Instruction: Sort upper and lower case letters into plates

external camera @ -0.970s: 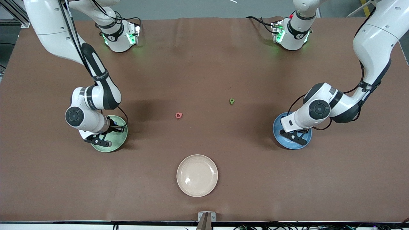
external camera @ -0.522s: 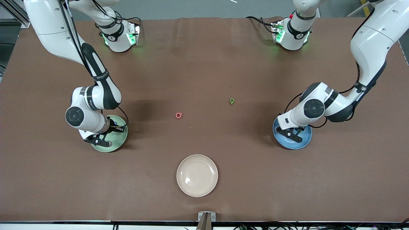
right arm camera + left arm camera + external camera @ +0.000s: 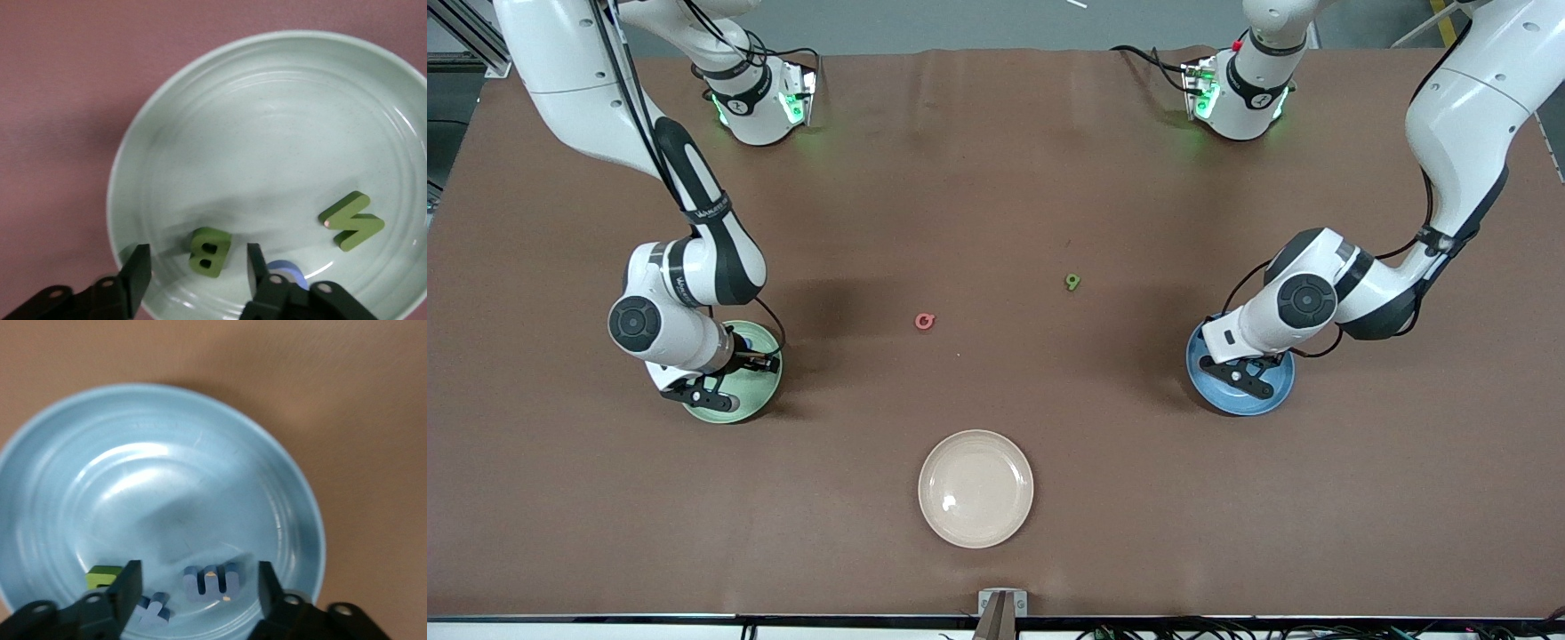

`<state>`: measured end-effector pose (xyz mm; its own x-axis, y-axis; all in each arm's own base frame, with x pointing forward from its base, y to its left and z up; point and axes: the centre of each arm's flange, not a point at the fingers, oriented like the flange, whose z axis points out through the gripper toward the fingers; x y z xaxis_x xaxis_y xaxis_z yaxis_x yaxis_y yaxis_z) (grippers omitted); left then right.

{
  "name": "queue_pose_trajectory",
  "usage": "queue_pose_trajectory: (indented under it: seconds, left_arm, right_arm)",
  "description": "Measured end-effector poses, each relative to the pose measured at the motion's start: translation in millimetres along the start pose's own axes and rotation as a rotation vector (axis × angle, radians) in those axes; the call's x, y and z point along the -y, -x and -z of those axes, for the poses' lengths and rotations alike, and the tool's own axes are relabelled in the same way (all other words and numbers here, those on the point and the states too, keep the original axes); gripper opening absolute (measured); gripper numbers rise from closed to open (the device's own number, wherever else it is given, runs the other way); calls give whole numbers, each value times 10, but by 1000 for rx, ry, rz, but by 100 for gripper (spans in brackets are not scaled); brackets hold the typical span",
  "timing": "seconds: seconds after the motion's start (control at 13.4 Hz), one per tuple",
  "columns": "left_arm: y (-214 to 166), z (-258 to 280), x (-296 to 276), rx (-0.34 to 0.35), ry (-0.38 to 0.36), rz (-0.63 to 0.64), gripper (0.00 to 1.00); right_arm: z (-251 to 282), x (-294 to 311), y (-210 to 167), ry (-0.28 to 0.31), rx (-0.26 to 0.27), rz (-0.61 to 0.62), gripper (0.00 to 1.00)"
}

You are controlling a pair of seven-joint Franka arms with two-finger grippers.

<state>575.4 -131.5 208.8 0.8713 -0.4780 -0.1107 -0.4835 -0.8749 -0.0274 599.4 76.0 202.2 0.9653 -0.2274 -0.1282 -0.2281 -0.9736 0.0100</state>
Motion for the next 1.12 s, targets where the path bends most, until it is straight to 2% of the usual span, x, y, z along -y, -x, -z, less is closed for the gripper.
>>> queue_pose_trajectory:
  seconds: [0.07,0.15,0.22,0.45,0.75,0.9,1.12]
  left_arm:
    - [-35,140,-61,3,-1,9,95]
    - [-72,302,-152,15,-1,30,100]
    - [-110,474,-261,22,-4,66,100]
    - [-221,850,-740,1,15,237,100]
    - [-288,926,-1571,2,24,465,100]
    - [-289,924,-1946,-5,29,475,100]
    - [-319,851,-2324,-27,82,441,100]
  right_arm:
    - [128,100,11,5,22,-18,81]
    - [288,257,28,12,40,-47,93]
    - [458,473,67,15,42,-80,100]
    - [622,1296,406,-2,20,-198,100]
    - [446,2143,914,-48,-30,-351,100]
    - [178,2413,1094,-60,-48,-389,100]
    - [-234,2625,1252,-64,-62,-423,100]
